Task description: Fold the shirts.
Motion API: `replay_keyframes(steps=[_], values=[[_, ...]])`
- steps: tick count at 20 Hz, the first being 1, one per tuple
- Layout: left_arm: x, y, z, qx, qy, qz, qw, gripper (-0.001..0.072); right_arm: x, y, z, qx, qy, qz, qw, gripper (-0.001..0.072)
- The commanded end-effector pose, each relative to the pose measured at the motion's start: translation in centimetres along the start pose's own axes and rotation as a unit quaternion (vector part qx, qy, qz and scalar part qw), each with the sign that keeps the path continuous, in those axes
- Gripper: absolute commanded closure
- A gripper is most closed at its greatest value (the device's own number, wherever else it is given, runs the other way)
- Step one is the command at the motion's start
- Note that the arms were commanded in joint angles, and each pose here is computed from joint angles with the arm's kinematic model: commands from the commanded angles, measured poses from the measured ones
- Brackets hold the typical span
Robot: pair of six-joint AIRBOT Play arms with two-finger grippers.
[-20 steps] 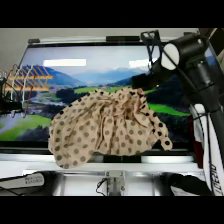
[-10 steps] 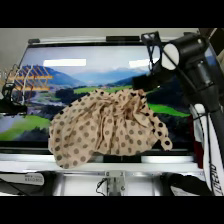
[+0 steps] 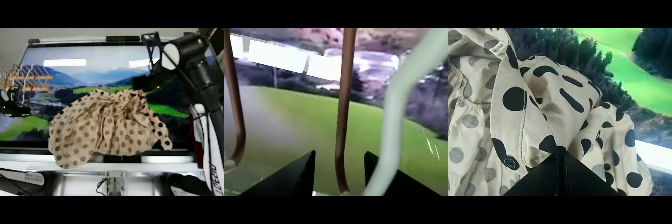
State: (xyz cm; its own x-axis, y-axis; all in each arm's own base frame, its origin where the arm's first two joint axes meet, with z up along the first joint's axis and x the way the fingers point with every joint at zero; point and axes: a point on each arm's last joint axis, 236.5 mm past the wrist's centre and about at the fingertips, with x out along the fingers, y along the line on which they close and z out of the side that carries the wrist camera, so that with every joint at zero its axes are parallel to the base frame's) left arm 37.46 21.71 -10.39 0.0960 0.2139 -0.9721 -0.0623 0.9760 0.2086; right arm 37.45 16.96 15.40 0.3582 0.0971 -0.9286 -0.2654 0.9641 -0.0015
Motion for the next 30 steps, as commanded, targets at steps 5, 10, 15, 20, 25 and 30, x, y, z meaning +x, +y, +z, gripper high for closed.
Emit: replay_keyframes(steps=[5, 10, 15, 20, 25, 30], values=[[0.4, 0.1, 0.8, -0.002, -0.01, 0.0, 1.0, 0.066, 0.0, 0.9, -0.5, 0.002, 0.011, 0.019, 1.0, 0.0659], [-3.3, -0.3, 4.7, -0.004, -0.069, 0.0, 0.998, 0.0665, 0.0, 0.9, -0.5, 0.002, 0.01, 0.019, 1.0, 0.0658], [-8.8, -0.3, 6.9, -0.052, -0.128, 0.01, 0.99, 0.0667, 0.0, 0.8, -0.5, 0.0, 0.01, 0.017, 1.0, 0.0659], [-16.7, -0.9, 8.2, -0.102, -0.213, 0.007, 0.972, 0.0667, -0.8, -1.1, 0.4, -0.011, -0.01, -0.022, 1.0, 0.0659], [-29.1, -13.9, 8.8, 0.005, -0.329, -0.088, 0.94, 0.0667, -6.2, -4.8, 4.2, 0.006, -0.102, -0.091, 0.991, 0.0659], [-33.7, -29.7, -2.1, 0.265, -0.263, -0.158, 0.914, 0.0667, -9.4, -7.1, 5.5, 0.008, -0.143, -0.135, 0.98, 0.0659]])
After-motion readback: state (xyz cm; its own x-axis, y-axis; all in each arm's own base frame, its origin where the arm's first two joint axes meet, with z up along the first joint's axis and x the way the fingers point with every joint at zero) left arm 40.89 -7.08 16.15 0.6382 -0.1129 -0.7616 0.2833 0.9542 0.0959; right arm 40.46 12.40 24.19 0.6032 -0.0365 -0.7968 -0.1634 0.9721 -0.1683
